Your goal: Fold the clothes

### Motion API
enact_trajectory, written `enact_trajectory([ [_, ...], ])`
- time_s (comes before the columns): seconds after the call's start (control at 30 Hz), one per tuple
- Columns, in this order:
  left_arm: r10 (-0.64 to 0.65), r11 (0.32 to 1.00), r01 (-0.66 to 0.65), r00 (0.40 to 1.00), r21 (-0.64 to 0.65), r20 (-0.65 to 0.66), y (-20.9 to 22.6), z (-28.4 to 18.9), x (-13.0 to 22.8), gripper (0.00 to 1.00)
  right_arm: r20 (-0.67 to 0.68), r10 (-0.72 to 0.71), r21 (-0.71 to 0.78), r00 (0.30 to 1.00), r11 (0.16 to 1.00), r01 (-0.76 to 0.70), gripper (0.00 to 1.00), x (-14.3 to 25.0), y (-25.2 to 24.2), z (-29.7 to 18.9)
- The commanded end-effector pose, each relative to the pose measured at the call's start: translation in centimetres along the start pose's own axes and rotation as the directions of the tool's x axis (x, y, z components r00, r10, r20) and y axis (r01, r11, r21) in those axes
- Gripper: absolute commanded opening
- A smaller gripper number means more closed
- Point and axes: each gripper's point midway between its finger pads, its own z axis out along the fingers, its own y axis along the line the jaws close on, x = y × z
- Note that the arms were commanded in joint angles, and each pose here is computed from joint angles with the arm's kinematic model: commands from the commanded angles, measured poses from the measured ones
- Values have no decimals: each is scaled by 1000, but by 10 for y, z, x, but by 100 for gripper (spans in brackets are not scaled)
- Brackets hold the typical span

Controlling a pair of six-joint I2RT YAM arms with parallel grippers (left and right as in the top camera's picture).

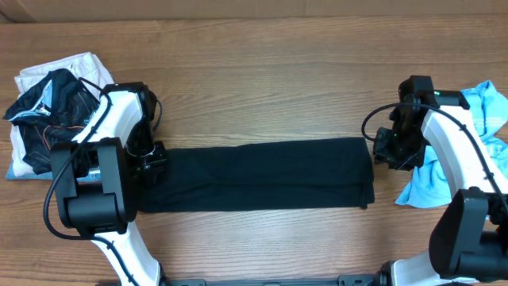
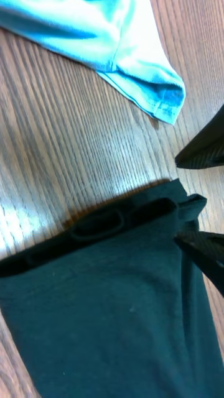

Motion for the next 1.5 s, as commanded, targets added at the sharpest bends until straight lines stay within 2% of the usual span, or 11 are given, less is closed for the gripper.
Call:
enact_trajectory([
  [0.0, -12, 1000, 12, 998, 4, 54, -4, -12, -5, 38, -7, -9, -34, 1000, 999, 9, 38, 2, 3, 13],
  [0.13, -1, 1000, 1, 998, 0, 57, -7, -12, -4, 39, -1, -24, -103, 1000, 994, 24, 40, 2, 14, 31],
  [0.33, 13, 1000, -12, 998, -4, 60, -11, -13, -3, 39, 36, -22, -111, 999, 994, 26, 57, 0, 13, 57],
  [0.6, 14, 1000, -14, 998, -5, 59, -11, -13, -2, 39, 24, 5, -175, 1000, 985, -1, 60, 15, 19, 86],
  [0.67, 15, 1000, -15, 998, -7, 57, -11, -13, -1, 39, 22, 3, -209, 1000, 978, 1, 55, 18, 23, 91],
  [0.8, 16, 1000, -16, 999, -9, 51, -11, -13, 0, 39, 40, 2, -212, 999, 977, 7, 8, 15, 24, 93],
  [0.83, 16, 1000, -16, 999, -6, 49, -11, -13, 0, 40, 46, 2, -214, 999, 977, 8, 4, 13, 24, 93],
  [1.0, 68, 994, -73, 996, 82, 66, -26, -27, -4, 47, 122, 5, -199, 993, 980, 19, 4, -10, 24, 81],
  [1.23, 65, 984, -94, 980, 150, 187, -33, -83, -26, 98, 269, 230, -128, 935, 971, -201, 4, -75, -31, 20],
  [1.4, 63, 983, -95, 978, 158, 198, -33, -89, -26, 98, 302, 244, -134, 921, 968, -212, 4, -91, -50, -25],
  [1.47, 64, 982, -96, 979, 163, 194, -34, -89, -25, 98, 292, 139, -172, 946, 981, -91, 4, -89, -19, -39],
])
